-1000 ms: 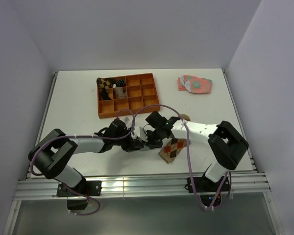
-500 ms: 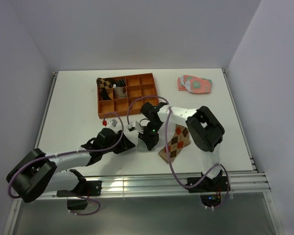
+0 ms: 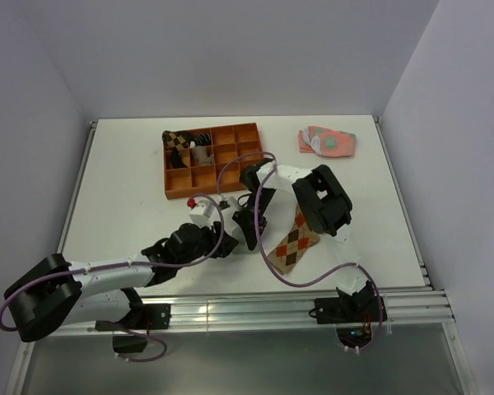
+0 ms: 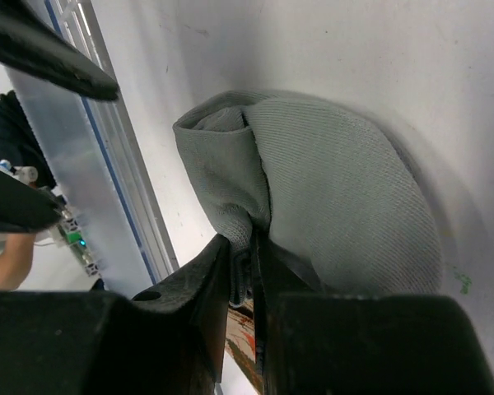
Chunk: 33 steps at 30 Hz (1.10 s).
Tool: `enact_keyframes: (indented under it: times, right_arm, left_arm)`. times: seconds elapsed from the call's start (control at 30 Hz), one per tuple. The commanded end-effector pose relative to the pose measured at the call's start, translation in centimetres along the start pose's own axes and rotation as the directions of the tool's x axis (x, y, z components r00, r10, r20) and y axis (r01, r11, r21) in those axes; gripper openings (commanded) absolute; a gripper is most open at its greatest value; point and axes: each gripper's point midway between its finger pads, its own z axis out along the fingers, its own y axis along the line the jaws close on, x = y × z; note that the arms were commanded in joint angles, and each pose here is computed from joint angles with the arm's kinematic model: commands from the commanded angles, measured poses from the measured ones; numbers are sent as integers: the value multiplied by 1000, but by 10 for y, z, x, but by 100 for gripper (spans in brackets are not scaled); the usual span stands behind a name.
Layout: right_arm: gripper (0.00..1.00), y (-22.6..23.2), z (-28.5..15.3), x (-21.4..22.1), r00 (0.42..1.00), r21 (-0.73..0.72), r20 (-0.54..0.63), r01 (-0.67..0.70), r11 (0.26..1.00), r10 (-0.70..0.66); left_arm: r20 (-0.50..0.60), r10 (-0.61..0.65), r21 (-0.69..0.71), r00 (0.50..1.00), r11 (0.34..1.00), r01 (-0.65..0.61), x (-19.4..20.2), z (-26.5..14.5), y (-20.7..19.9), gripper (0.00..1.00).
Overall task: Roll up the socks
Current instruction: Roll the sock at the center of the board.
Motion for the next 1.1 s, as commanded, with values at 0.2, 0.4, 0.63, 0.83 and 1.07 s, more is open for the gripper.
enact_keyframes:
  times: [0.2,0.4,0.63,0.83,1.07]
  right_arm:
    - [20,-18,0,7,999,26,-35,-29,999,30]
    - [20,-19,0,8,999,20,-31,-42,999,43]
    - [20,-20,-2,7,999,14,-21,-50,999,50]
    - [20,-22,-3,8,998,13,-15,-66,998,66]
    - [20,-24,-6,8,996,9,1,-90,996,90]
  left_arm:
    - [84,123,105,989,986,-132,-16,25,-32,53]
    - [61,130,144,990,980,-137,-6,35,-36,52]
    - [6,126,155,992,980,-126,14,44,-29,51]
    - [-22,110,142,994,984,-105,29,46,-18,50]
    - [-45,92,137,995,987,-85,41,42,-9,47]
